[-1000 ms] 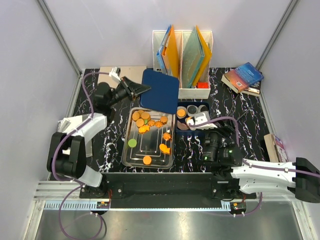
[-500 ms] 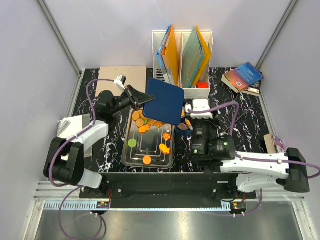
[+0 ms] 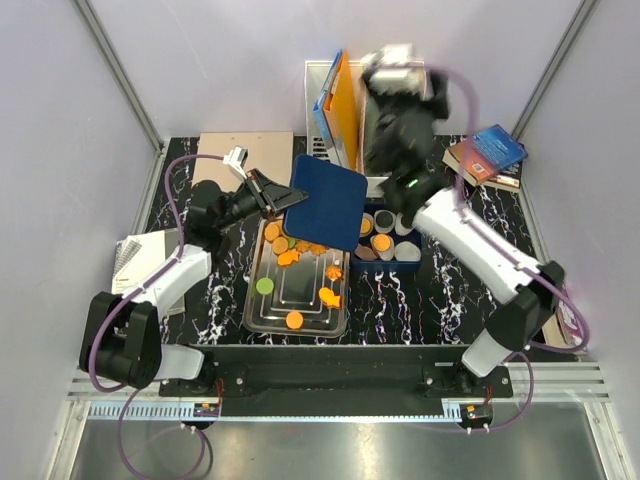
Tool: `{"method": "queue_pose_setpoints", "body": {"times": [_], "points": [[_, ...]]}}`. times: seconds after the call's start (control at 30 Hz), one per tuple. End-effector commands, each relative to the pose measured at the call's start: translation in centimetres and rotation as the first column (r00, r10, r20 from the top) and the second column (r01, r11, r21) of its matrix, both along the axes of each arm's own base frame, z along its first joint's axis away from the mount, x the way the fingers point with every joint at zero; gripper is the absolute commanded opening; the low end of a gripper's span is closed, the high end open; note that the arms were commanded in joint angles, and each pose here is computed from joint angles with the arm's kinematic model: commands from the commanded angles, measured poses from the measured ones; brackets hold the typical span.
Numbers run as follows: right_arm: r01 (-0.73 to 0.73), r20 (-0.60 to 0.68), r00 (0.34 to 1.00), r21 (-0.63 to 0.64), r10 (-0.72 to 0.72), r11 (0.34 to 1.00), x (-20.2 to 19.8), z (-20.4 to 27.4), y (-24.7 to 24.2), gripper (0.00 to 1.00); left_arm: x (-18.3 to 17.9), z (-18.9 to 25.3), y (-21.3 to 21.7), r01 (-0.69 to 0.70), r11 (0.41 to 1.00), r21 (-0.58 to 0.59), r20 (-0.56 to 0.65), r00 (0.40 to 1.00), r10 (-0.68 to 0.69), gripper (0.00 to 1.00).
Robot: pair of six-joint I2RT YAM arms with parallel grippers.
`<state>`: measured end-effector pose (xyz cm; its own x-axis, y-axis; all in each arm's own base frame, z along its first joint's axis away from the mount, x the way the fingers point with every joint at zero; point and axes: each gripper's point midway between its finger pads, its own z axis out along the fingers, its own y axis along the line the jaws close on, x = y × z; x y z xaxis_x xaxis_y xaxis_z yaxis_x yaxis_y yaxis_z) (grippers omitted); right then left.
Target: Pack the cookies
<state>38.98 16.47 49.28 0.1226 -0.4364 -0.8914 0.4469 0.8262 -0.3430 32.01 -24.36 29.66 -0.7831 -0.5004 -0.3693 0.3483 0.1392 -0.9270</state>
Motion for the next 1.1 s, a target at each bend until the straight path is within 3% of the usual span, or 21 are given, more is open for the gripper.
{"method": "queue_pose_setpoints", "body": {"times": [0.0, 0.1, 0.13, 0.17, 0.23, 0.27, 0.43, 0.57, 0.73, 0.83, 1.07], "points": [[-0.285, 0.064, 0.953, 0.525, 0.297, 0.802, 5.0, 1.9, -4.5, 0.85, -1.0, 3.9, 0.2, 0.013, 1.0, -0.029, 0.14, 0.99, -0.009, 0.0], [-0.371, 0.074, 0.888, 0.698, 0.453, 0.613, 5.7, -1.3, -6.2, 0.83, -1.3, 3.5, 0.3, 0.009, 1.0, -0.025, 0.14, 0.99, -0.006, 0.0], [-0.413, 0.125, 0.87, 0.712, 0.476, 0.568, 4.5, -0.5, -6.7, 0.82, -1.3, 3.3, 0.4, 0.005, 1.0, -0.026, 0.135, 0.991, -0.001, 0.0], [-0.388, 0.084, 0.858, 0.754, 0.507, 0.531, 4.7, -4.2, -6.3, 0.81, -1.2, 3.1, 0.4, 0.003, 1.0, -0.025, 0.131, 0.991, 0.0, 0.0], [-0.446, 0.107, 0.802, 0.762, 0.588, 0.469, 2.7, -5.0, -5.5, 0.8, -1.2, 2.3, 0.2, 0.009, 1.0, -0.023, 0.114, 0.993, -0.007, 0.0], [-0.402, 0.053, 0.795, 0.791, 0.604, 0.462, 2.3, -8.4, -5.2, 0.79, -1.2, 2.1, 0.2, 0.011, 1.0, -0.023, 0.109, 0.994, -0.009, 0.0], [-0.372, 0.011, 0.73, 0.845, 0.684, 0.384, -2.4, -14.3, -4.2, 0.7, -1.5, 0.8, -1.0, 0.041, 0.999, -0.017, 0.087, 0.995, -0.04, 0.0], [-0.273, -0.036, 0.725, 0.902, 0.688, 0.336, -4.9, -20.7, -4.5, 0.66, -1.7, -0.6, -2.5, 0.06, 0.998, -0.027, 0.068, 0.996, -0.058, 0.0], [-0.207, -0.075, 0.745, 0.919, 0.663, 0.335, -6.4, -26.0, -5.6, 0.66, -1.6, -2.0, -4.3, 0.036, 0.999, -0.037, 0.065, 0.997, -0.033, 0.0], [-0.18, -0.06, 0.758, 0.938, 0.649, 0.297, -6.4, -28.1, -6.1, 0.67, -0.7, -2.8, -4.8, 0.012, 0.999, -0.044, 0.067, 0.998, -0.009, 0.0], [-0.217, 0.076, 0.798, 0.962, 0.598, 0.168, -6.5, -30.4, -7.7, 0.66, 1.4, -3.9, -5.4, -0.005, 0.984, -0.18, 0.03, 1.0, 0.01, 0.0]]}}
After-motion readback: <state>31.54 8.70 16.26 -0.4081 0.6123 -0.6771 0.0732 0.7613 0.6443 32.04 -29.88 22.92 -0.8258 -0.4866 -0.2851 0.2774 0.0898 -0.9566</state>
